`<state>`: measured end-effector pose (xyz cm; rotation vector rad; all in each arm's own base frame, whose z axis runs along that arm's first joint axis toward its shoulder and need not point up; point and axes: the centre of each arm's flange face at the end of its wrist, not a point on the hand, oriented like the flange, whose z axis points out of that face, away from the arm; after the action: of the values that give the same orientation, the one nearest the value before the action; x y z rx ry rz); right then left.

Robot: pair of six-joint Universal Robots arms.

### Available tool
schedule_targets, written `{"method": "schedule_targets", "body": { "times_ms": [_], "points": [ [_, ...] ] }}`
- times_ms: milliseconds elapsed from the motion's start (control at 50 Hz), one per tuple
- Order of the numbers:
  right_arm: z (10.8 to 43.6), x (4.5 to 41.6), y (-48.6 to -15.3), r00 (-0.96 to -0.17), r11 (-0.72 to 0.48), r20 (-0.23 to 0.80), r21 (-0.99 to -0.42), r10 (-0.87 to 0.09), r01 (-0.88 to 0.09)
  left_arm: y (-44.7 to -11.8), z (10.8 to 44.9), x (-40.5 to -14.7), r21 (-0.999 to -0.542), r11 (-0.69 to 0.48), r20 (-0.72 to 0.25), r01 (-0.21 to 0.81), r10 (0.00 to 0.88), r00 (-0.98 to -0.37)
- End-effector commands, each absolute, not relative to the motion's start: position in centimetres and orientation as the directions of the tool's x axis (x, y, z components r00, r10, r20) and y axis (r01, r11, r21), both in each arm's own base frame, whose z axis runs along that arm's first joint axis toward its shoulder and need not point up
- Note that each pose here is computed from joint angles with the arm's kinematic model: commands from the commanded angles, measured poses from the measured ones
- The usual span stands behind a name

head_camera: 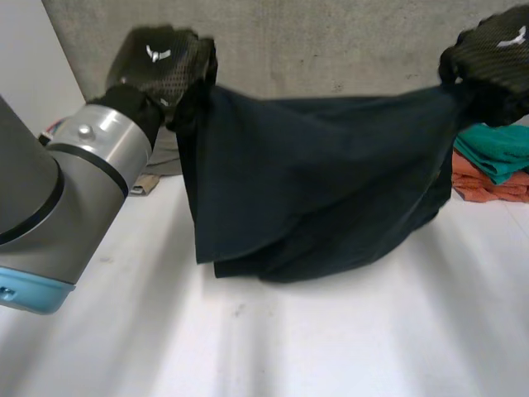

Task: Fold the laundry.

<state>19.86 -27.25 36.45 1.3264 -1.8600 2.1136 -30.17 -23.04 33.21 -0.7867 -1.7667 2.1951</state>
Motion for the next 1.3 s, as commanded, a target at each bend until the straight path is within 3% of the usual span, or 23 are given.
{"method": "schedule_targets", "body": {
  "times_ms": [20, 140, 200, 280, 300, 320, 360, 380, 420, 460, 520, 640, 720, 760, 780, 860, 900, 980, 1060, 1140, 1200, 1240, 1300],
  "points": [
    [30.6, 21.8, -29.5, -0.588, -0.144, 0.549, -0.791, -0.594, -0.594, -27.0, 28.3, -29.5, -0.962, -0.128, -0.273, 0.241, 0.458, -0.846],
    [28.3, 23.6, -32.9, -0.604, -0.134, 0.584, -0.77, -0.543, -0.624, -32.2, 29.2, -31.3, -0.947, -0.27, -0.275, 0.175, 0.4, -0.874],
    [29.7, 26.0, -34.7, -0.644, -0.256, 0.63, -0.772, -0.435, -0.582, -34.3, 32.2, -32.0, -0.906, -0.409, -0.27, 0.108, 0.362, -0.892],
    [35.2, 28.5, -35.9, -0.778, -0.499, 0.585, -0.757, -0.23, -0.421, -36.4, 38.4, -32.0, -0.761, -0.648, -0.244, -0.003, 0.291, -0.925],
    [36.3, 28.8, -36.0, -0.809, -0.549, 0.555, -0.745, -0.194, -0.38, -36.5, 40.9, -31.8, -0.682, -0.73, -0.232, -0.037, 0.265, -0.936],
    [37.4, 29.1, -36.1, -0.836, -0.596, 0.523, -0.728, -0.164, -0.339, -36.4, 42.0, -31.8, -0.643, -0.764, -0.222, -0.056, 0.256, -0.941],
    [40.9, 28.9, -36.0, -0.904, -0.723, 0.422, -0.646, -0.071, -0.245, -36.1, 44.0, -31.6, -0.567, -0.819, -0.203, -0.083, 0.237, -0.95],
    [41.9, 28.7, -35.8, -0.918, -0.755, 0.394, -0.616, -0.049, -0.224, -35.7, 45.4, -31.5, -0.508, -0.855, -0.185, -0.106, 0.229, -0.956],
    [43.5, 28.4, -35.4, -0.935, -0.81, 0.354, -0.551, -0.011, -0.199, -35.5, 46.3, -31.3, -0.466, -0.876, -0.168, -0.126, 0.227, -0.959],
    [43.6, 28.3, -35.3, -0.937, -0.814, 0.35, -0.547, -0.011, -0.195, -35.6, 46.7, -31.0, -0.448, -0.882, -0.154, -0.144, 0.235, -0.96],
    [42.7, 28.5, -35.4, -0.931, -0.794, 0.364, -0.574, -0.028, -0.201, -36.0, 46.3, -30.7, -0.463, -0.875, -0.153, -0.145, 0.24, -0.959],
    [38.3, 28.6, -35.6, -0.902, -0.681, 0.42, -0.69, -0.099, -0.246, -36.8, 40.7, -31.2, -0.604, -0.79, -0.197, -0.111, 0.282, -0.939],
    [32.4, 28.7, -35.3, -0.855, -0.524, 0.473, -0.794, -0.214, -0.308, -36.2, 36.0, -31.7, -0.706, -0.703, -0.246, -0.079, 0.349, -0.904],
    [29.9, 28.8, -35.2, -0.835, -0.461, 0.484, -0.822, -0.26, -0.334, -35.6, 32.1, -31.9, -0.782, -0.621, -0.263, -0.045, 0.395, -0.88],
    [26.9, 28.8, -34.9, -0.814, -0.384, 0.492, -0.848, -0.31, -0.366, -35.3, 30.8, -31.9, -0.806, -0.591, -0.266, -0.032, 0.41, -0.873],
    [20.9, 28.3, -33.8, -0.768, -0.215, 0.503, -0.864, -0.397, -0.456, -33.5, 24.3, -31.6, -0.905, -0.424, -0.262, 0.044, 0.472, -0.841],
    [19.1, 28.0, -33.2, -0.744, -0.162, 0.514, -0.853, -0.426, -0.496, -32.0, 21.0, -31.1, -0.94, -0.329, -0.257, 0.093, 0.501, -0.826],
    [16.2, 26.7, -31.1, -0.684, -0.056, 0.537, -0.804, -0.493, -0.591, -28.9, 17.4, -30.6, -0.968, -0.2, -0.24, 0.152, 0.558, -0.794],
    [15.3, 25.9, -28.9, -0.623, -0.014, 0.553, -0.754, -0.554, -0.657, -25.6, 17.7, -29.7, -0.971, -0.144, -0.24, 0.192, 0.586, -0.774],
    [16.7, 25.0, -26.3, -0.543, -0.018, 0.592, -0.686, -0.595, -0.727, -22.6, 18.6, -28.3, -0.966, -0.062, -0.237, 0.252, 0.61, -0.756],
    [17.3, 24.3, -24.5, -0.471, -0.015, 0.606, -0.624, -0.641, -0.781, -19.8, 19.7, -27.1, -0.948, 0.011, -0.237, 0.317, 0.638, -0.733],
    [17.4, 23.4, -22.0, -0.377, 0.007, 0.585, -0.536, -0.718, -0.844, -18.2, 20.1, -26.5, -0.93, 0.051, -0.243, 0.364, 0.657, -0.713],
    [17.9, 21.4, -19.1, -0.3, 0.065, 0.51, -0.428, -0.806, -0.902, -14.7, 20.3, -24.8, -0.845, 0.156, -0.258, 0.511, 0.718, -0.646]
  ]
}}
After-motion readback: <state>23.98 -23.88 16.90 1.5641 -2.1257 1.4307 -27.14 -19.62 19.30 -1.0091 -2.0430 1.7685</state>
